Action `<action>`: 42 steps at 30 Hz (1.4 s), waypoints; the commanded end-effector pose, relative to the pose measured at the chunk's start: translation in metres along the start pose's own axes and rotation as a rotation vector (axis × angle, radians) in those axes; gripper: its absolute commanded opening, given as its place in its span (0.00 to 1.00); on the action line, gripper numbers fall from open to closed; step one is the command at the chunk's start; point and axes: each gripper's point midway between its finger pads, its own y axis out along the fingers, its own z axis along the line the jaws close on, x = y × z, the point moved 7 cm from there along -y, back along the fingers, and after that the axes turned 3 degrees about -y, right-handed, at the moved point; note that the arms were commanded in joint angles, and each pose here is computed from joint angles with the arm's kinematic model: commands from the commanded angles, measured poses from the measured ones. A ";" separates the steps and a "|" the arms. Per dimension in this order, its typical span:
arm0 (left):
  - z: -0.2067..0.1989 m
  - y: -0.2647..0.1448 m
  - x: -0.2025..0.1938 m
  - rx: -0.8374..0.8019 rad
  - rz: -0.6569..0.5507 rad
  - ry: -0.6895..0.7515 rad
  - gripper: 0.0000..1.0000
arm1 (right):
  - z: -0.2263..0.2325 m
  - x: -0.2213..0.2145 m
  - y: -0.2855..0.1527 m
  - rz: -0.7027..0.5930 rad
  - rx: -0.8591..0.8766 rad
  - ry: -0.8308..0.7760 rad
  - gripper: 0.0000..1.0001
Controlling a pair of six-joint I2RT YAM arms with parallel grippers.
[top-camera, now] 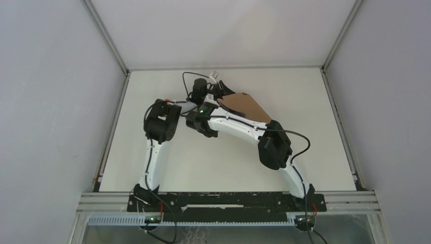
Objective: Fold the paper box
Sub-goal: Fold the paper box at the center of the board.
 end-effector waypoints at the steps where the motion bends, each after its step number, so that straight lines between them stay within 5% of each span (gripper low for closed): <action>1: -0.003 0.006 -0.016 -0.079 0.039 0.027 0.45 | -0.008 0.009 -0.006 -0.038 -0.004 0.080 0.00; 42: -0.006 0.016 -0.048 -0.106 0.068 0.123 0.46 | 0.013 0.016 -0.004 -0.033 0.184 0.106 0.00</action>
